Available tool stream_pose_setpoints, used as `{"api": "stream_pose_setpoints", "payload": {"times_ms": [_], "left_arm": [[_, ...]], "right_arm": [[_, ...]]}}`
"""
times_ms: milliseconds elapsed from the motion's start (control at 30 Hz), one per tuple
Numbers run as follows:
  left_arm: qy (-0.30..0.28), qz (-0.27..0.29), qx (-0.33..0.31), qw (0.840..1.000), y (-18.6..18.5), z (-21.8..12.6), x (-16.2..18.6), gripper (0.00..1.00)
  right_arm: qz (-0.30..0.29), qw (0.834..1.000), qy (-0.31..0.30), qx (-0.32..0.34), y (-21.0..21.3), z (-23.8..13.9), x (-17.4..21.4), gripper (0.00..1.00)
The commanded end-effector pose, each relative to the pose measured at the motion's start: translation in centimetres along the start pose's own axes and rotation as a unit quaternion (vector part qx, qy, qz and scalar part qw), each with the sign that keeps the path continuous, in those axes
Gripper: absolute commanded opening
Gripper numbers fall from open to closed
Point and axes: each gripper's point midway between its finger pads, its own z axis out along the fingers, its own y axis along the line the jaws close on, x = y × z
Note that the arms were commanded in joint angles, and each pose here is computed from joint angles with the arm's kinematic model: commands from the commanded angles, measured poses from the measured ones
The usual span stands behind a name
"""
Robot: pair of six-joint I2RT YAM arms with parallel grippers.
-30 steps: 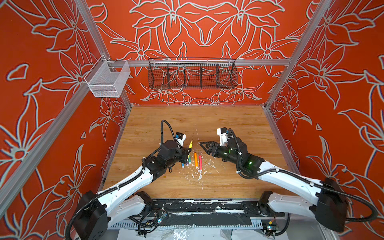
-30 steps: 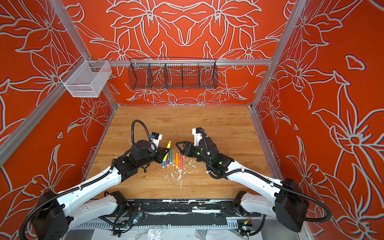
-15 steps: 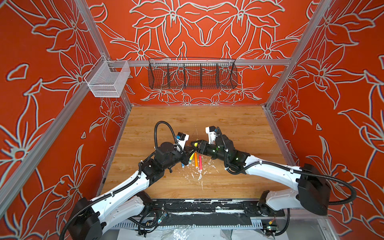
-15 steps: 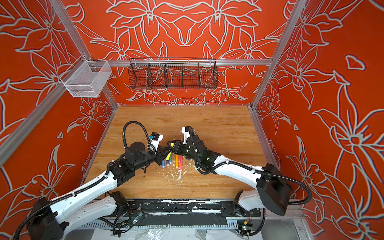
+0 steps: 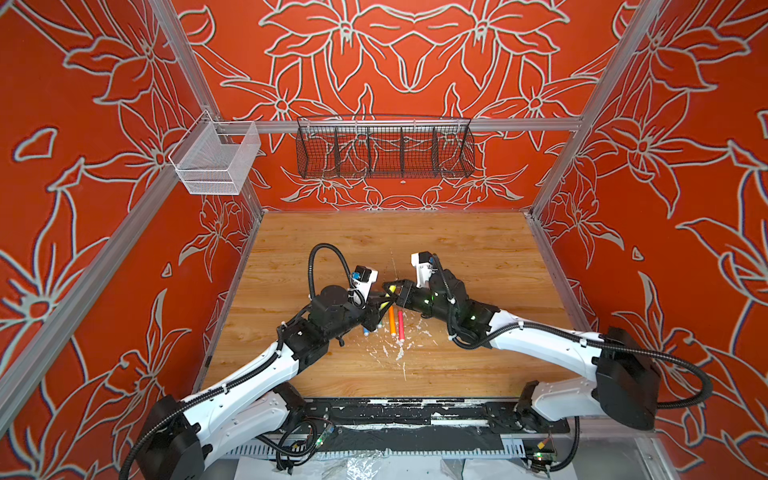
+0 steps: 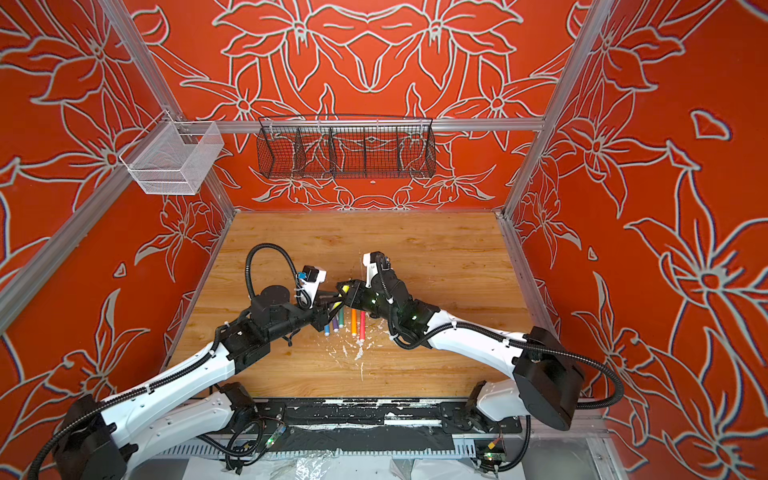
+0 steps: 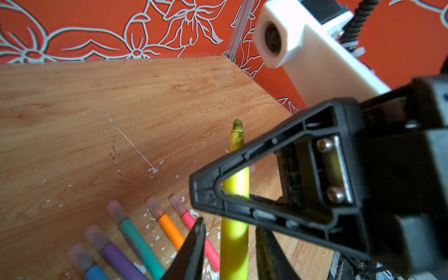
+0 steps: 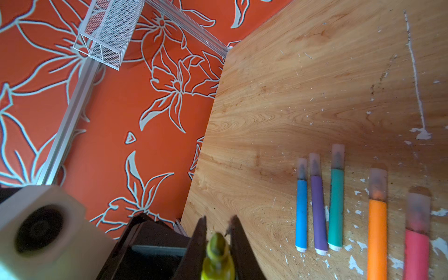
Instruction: Insert the pens into the pen caps
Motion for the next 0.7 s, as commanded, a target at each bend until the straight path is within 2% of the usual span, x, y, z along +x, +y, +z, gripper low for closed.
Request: {"api": "stream_pose_setpoints", "payload": {"times_ms": [0, 500, 667], "left_arm": [[-0.014, 0.008, 0.014, 1.000, -0.6, 0.2, -0.8, 0.35], [-0.007, 0.011, 0.025, 1.000, -0.9, 0.6, -0.4, 0.39], [-0.014, 0.009, 0.018, 1.000, -0.7, 0.4, -0.6, 0.02]], "right_arm": [[-0.005, 0.999, -0.025, -0.019, 2.3, -1.0, -1.3, 0.00], [-0.011, 0.999, -0.012, -0.038, 4.1, -0.3, -0.2, 0.00], [-0.007, 0.999, -0.014, -0.028, 3.4, -0.1, 0.0, 0.00]]}}
